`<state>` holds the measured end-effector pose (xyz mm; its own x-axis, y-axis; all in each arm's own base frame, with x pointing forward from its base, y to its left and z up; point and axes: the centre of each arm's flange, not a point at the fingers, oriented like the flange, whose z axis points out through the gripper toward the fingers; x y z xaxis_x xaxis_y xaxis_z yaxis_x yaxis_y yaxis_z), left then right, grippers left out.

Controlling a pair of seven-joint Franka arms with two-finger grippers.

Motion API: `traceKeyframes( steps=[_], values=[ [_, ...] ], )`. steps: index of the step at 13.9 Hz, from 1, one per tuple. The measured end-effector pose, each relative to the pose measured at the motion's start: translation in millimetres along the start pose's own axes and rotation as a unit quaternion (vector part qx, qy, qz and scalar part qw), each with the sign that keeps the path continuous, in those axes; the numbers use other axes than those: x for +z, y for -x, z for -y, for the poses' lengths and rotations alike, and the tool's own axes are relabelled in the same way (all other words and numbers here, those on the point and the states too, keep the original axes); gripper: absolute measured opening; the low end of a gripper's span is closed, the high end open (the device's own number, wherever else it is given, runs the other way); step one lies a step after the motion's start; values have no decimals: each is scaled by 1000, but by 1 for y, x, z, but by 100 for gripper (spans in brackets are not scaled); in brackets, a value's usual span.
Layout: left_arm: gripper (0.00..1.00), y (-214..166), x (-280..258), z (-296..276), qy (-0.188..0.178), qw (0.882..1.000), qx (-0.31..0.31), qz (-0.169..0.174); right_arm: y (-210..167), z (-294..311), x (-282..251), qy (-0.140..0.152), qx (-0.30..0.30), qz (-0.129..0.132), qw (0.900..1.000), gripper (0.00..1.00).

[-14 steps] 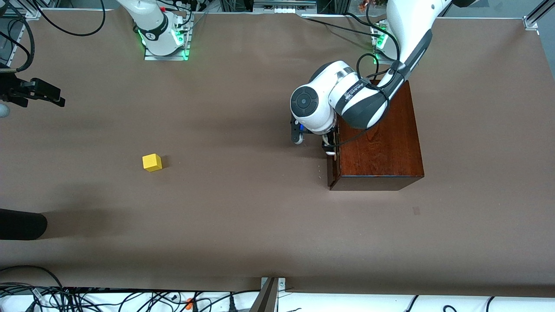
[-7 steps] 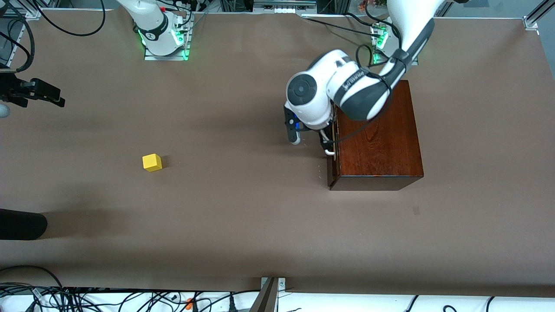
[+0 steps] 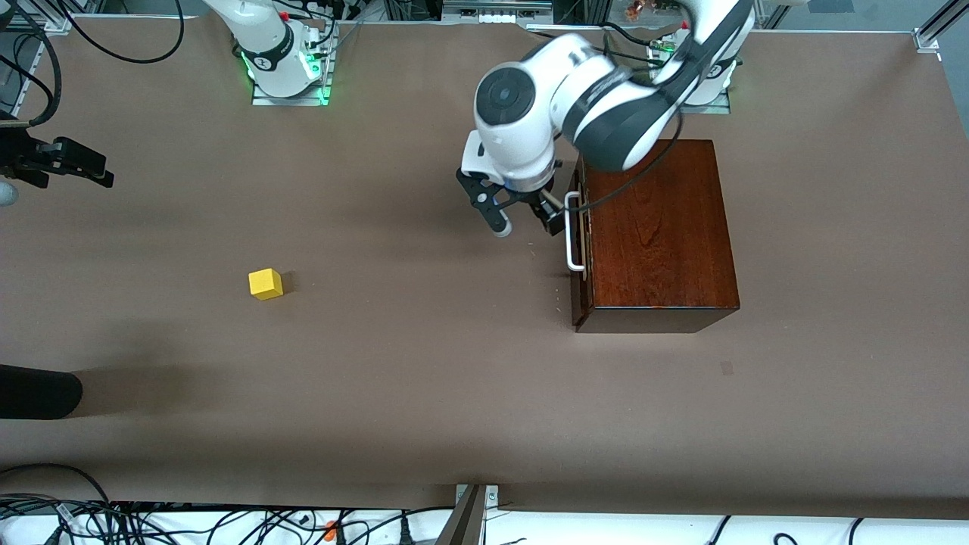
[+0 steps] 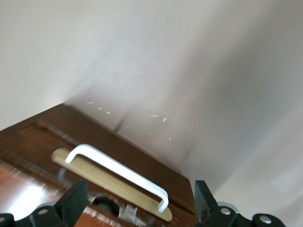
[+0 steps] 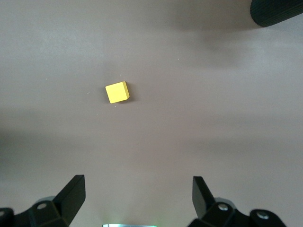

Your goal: Open drawer, take yellow block, close drawer

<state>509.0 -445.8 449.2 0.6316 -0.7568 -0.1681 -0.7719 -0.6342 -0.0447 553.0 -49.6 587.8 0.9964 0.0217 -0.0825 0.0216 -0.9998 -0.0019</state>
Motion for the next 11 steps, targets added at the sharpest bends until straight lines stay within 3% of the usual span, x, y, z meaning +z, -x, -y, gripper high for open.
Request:
traceKeyframes(
  steps=[3, 6, 11],
  values=[
    [100, 28, -56, 24, -12, 995, -94, -15, 0, 0, 0, 0, 0, 0, 1000, 100],
    [100, 61, -93, 88, -3, 981, -194, -18, 0, 0, 0, 0, 0, 0, 1000, 100],
    [100, 133, -105, 205, 53, 951, -304, -6, 0, 0, 0, 0, 0, 0, 1000, 100]
  ],
)
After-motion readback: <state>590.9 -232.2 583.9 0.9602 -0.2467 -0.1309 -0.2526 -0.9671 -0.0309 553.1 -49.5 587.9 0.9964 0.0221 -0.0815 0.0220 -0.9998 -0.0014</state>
